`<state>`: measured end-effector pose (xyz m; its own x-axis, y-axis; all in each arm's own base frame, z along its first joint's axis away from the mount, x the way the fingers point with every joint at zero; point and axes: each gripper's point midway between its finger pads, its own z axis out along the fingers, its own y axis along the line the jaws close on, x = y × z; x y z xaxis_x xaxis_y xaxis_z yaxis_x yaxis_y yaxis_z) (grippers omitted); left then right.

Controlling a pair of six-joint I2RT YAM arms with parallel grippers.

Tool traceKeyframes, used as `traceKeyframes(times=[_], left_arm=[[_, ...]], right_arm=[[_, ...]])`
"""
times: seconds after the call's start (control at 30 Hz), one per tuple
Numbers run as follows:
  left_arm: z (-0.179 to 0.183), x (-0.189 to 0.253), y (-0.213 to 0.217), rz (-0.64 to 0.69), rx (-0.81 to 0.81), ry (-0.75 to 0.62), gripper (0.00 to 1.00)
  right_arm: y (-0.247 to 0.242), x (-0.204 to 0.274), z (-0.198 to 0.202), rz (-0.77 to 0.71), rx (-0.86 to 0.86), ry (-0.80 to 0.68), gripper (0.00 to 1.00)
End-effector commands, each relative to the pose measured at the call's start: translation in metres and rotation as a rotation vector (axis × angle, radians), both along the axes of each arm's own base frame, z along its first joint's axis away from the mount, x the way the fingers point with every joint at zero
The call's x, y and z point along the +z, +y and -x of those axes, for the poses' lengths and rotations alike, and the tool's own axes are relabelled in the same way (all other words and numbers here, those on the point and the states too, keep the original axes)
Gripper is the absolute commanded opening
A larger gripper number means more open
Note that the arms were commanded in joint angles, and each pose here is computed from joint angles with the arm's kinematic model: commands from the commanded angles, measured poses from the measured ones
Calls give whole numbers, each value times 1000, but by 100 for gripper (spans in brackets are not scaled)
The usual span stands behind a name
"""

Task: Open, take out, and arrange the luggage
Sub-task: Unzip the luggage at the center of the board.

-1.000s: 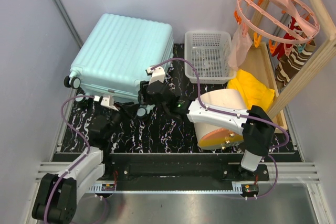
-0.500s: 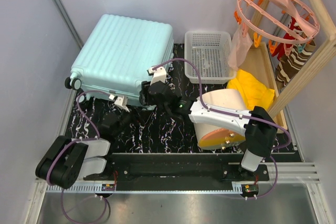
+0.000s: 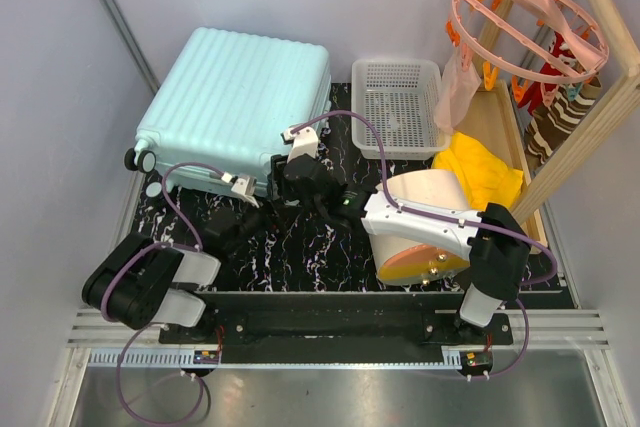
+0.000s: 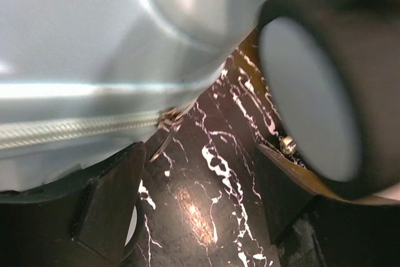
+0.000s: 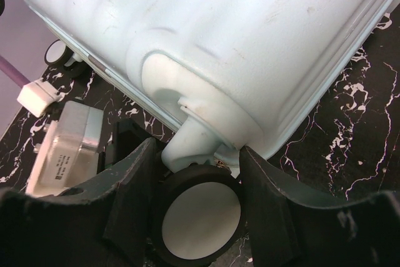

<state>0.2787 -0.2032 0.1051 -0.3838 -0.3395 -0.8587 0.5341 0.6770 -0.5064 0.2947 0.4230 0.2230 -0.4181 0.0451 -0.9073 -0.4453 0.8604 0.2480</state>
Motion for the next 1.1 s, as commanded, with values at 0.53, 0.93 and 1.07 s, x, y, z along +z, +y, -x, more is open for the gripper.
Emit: traceKeyframes(times=[0.53,0.93,1.07], left_arm=[[-47,50,6,74,183,-161,52],[-53,37,24,27,286,-98,0],[-50,37,38,28,330,-88,0]], right_arm=[[-1,34,10,-60,33,-27,0],[-5,28,6,-31,14,-37,0],[-16,27,2,1,-22,-55,0]])
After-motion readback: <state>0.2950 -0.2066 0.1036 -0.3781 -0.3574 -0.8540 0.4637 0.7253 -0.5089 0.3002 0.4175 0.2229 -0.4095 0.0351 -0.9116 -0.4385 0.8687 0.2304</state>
